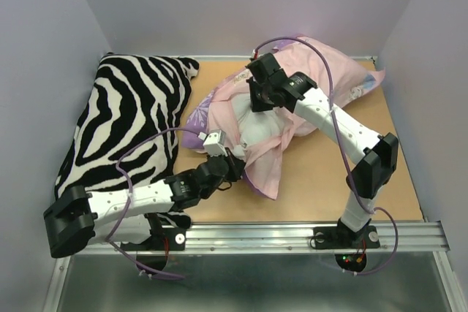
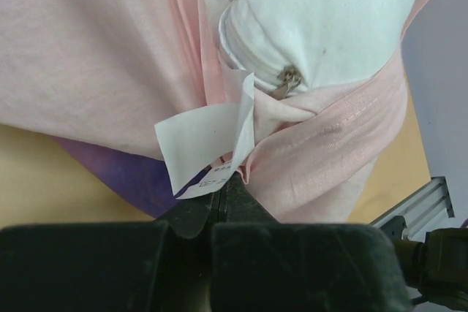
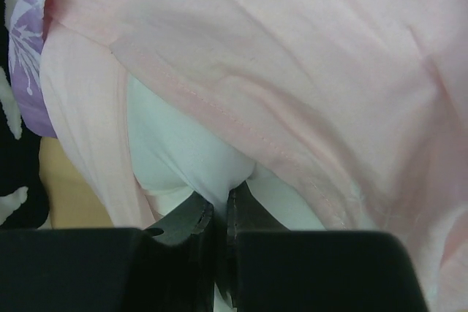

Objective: Remove the pillowcase from the pillow

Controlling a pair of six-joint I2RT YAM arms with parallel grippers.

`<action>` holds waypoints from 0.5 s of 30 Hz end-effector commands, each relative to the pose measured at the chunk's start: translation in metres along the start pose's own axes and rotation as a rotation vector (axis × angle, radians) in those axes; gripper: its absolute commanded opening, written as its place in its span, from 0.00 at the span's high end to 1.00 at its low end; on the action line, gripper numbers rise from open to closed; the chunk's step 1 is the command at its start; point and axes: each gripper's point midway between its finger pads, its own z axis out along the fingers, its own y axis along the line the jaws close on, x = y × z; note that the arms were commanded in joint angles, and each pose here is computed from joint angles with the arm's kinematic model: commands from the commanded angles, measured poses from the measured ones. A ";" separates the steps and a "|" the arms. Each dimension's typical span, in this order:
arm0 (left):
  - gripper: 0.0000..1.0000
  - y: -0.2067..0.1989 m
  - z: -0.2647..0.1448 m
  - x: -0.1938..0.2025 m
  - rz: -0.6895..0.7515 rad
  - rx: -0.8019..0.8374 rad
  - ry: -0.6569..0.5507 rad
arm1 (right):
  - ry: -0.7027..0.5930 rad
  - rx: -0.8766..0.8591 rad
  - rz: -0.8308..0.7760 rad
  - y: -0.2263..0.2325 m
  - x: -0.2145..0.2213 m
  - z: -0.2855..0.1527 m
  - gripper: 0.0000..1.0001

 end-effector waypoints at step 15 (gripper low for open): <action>1.00 0.024 -0.005 0.081 -0.039 -0.106 0.193 | -0.434 -0.044 0.247 -0.056 -0.127 -0.099 0.99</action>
